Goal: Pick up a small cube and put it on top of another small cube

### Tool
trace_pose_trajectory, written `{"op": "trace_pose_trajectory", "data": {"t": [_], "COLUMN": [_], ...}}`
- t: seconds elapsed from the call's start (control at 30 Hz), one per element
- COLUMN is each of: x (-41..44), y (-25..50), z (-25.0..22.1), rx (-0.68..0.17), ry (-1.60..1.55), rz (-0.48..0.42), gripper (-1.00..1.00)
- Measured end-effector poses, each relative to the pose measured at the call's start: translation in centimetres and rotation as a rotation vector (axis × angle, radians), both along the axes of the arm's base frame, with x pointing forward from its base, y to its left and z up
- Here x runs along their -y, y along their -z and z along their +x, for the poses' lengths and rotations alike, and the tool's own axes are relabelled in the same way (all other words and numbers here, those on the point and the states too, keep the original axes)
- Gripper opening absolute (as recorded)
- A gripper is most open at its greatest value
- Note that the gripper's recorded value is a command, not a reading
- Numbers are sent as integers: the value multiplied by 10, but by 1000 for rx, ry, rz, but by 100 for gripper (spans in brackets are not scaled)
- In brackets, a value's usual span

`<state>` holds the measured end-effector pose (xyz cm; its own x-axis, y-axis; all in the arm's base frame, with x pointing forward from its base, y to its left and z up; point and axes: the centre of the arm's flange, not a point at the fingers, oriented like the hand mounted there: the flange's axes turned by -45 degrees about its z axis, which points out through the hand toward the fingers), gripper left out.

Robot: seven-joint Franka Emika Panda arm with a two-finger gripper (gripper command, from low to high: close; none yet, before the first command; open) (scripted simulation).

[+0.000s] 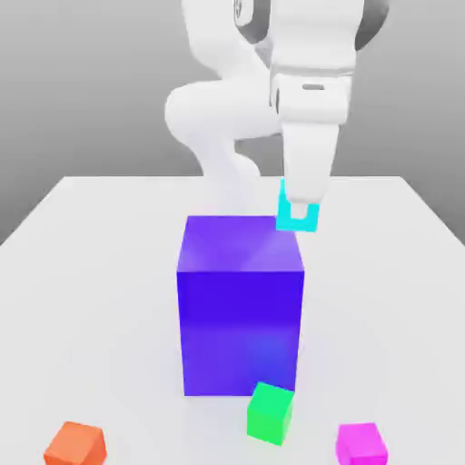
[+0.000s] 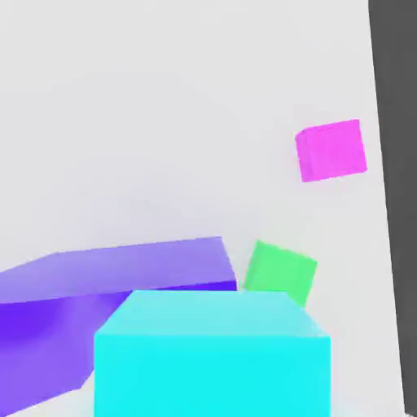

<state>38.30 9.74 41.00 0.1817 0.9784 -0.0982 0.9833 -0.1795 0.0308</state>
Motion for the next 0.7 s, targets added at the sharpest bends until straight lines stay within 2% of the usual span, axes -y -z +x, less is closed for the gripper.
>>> {"op": "trace_pose_trajectory", "data": {"t": [0.2,0.37,0.7], "x": [-39,-77,-161], "y": [16,38,100], "z": [30,52,80], "rx": [47,94,180], "ry": [150,260,456], "rz": [-124,-193,-232], "gripper": [-100,-100,-100]}}
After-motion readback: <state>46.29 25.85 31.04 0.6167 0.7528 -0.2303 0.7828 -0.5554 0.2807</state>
